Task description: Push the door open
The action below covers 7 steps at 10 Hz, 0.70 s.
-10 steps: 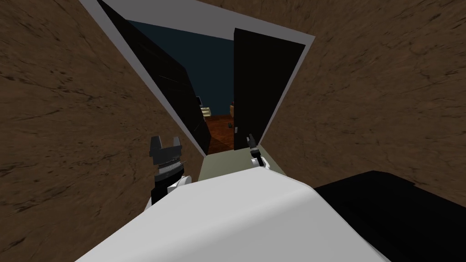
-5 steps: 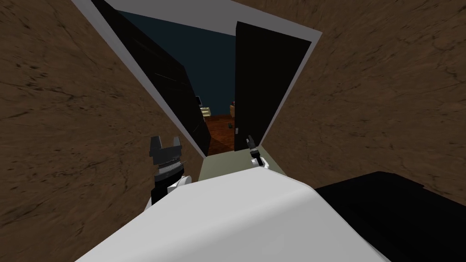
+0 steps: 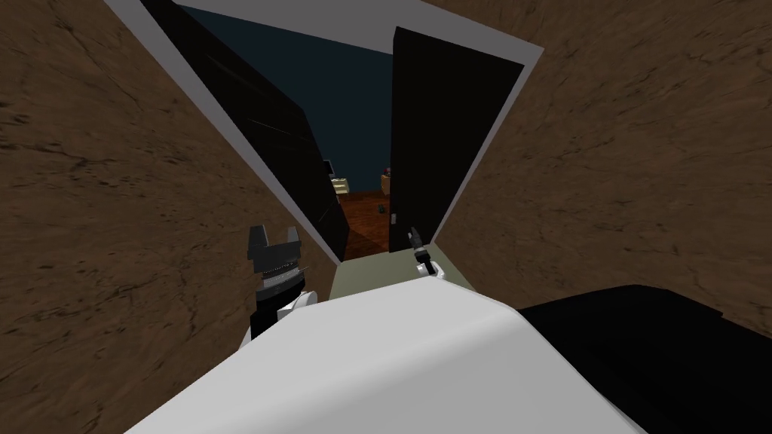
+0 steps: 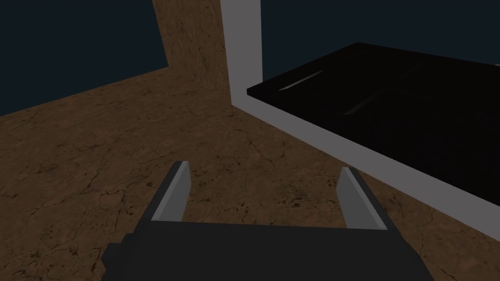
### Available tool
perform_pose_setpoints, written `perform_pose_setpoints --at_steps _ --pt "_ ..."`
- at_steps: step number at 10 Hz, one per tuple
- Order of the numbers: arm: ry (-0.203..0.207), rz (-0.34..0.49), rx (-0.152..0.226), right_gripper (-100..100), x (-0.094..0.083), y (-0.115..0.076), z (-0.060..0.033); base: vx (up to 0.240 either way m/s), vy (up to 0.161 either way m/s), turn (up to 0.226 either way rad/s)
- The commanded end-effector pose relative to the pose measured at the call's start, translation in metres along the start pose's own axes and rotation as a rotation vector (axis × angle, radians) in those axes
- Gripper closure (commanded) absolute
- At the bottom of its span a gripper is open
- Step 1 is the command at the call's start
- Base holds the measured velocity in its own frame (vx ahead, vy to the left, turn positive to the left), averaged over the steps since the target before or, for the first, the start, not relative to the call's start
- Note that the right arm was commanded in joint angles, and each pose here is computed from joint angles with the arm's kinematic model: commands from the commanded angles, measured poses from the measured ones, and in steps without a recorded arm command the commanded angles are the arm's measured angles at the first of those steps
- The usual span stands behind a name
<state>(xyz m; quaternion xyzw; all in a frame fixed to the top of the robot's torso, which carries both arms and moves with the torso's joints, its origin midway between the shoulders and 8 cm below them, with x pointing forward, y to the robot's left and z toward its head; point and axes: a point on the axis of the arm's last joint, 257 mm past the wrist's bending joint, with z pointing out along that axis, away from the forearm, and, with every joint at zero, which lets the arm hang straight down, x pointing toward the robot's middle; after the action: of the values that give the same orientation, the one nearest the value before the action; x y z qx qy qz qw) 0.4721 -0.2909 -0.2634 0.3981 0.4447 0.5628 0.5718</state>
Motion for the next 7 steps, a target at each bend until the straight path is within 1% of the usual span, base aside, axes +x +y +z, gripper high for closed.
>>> perform_pose_setpoints --at_steps 1,3,4,7 --pt "0.002 0.003 0.025 -100 0.0 -0.011 -0.0033 0.101 0.012 -0.006" --pt "0.004 0.007 0.058 -100 -0.001 -0.026 -0.0063 0.104 0.02 -0.004" --pt "0.004 0.007 0.058 -100 -0.001 -0.026 -0.0063 0.066 0.018 -0.002" --pt "0.006 0.014 0.102 -100 -0.003 -0.046 -0.0112 0.078 0.012 -0.004"
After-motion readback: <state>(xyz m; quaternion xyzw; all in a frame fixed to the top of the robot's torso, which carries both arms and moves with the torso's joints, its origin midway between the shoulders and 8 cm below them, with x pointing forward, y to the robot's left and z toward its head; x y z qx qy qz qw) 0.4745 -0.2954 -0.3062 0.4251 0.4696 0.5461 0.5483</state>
